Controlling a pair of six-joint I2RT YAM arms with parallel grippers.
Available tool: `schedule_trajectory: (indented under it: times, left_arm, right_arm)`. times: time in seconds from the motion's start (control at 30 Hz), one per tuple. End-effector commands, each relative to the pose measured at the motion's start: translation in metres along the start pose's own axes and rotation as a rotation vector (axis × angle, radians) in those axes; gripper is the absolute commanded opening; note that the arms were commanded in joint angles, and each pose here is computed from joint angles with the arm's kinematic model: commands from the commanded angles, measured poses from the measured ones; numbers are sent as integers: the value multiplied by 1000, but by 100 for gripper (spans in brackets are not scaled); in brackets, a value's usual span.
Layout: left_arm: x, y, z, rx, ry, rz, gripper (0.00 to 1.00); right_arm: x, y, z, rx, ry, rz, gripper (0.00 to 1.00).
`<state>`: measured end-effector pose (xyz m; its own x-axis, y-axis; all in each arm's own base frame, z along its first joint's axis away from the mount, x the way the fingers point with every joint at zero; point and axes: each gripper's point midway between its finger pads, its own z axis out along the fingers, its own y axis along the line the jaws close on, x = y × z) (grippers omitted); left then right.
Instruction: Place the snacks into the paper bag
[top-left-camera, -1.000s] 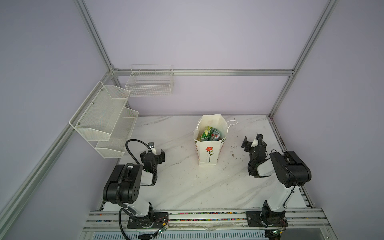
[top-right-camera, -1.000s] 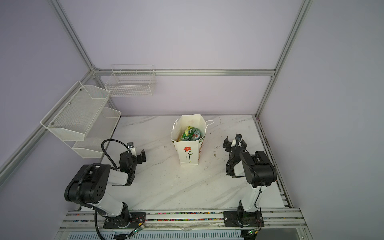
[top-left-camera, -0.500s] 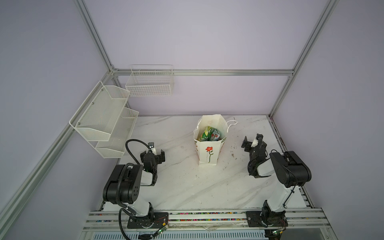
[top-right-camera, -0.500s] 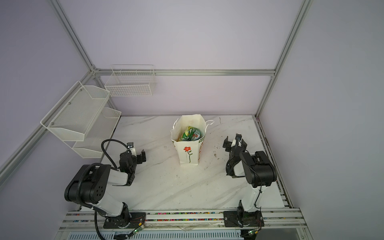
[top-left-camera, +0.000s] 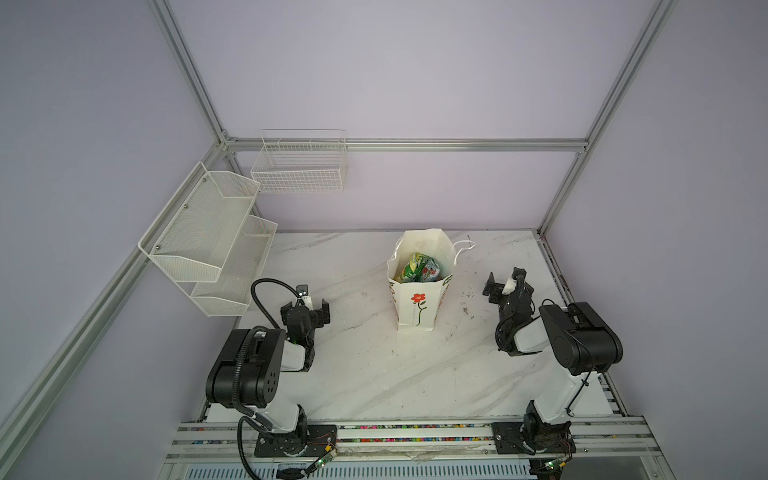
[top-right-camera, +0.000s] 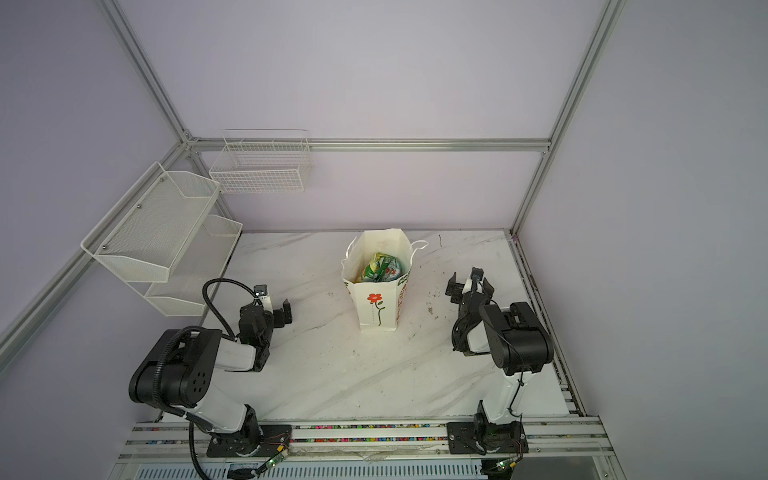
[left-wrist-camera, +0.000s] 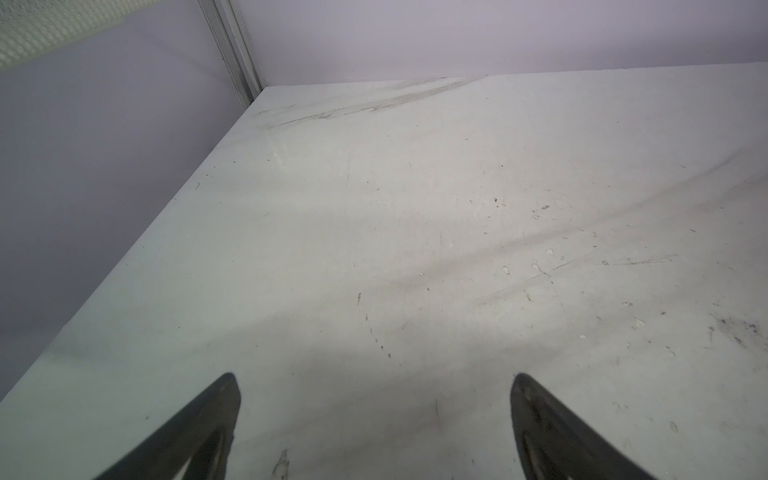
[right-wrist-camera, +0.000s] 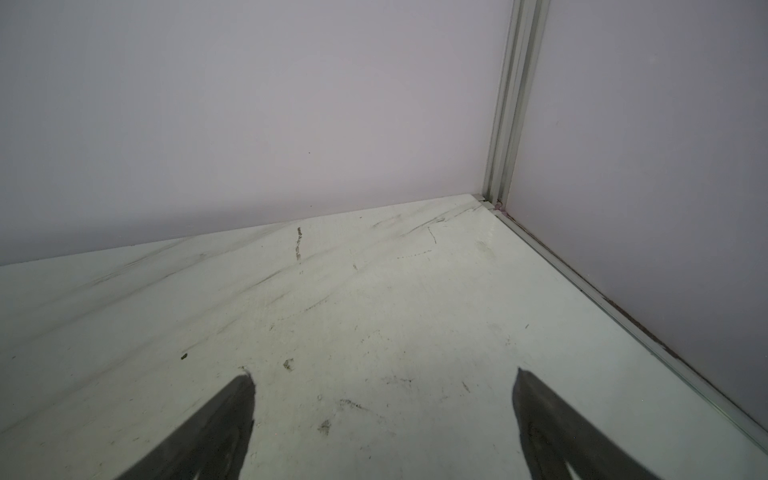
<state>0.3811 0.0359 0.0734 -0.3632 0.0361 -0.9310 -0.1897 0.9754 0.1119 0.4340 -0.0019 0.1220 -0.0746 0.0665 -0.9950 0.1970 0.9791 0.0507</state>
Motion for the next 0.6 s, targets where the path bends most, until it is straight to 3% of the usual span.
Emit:
schedule_trajectory:
  times: [0.0,0.57]
  left_arm:
    - [-44,1,4,0,-120,-38,100]
    - [-45,0,2,12,-128,-35,100]
  right_arm:
    - [-15,2,-1,-10,-43,10,97]
    - [-16,2,-1,-10,-47,8,97]
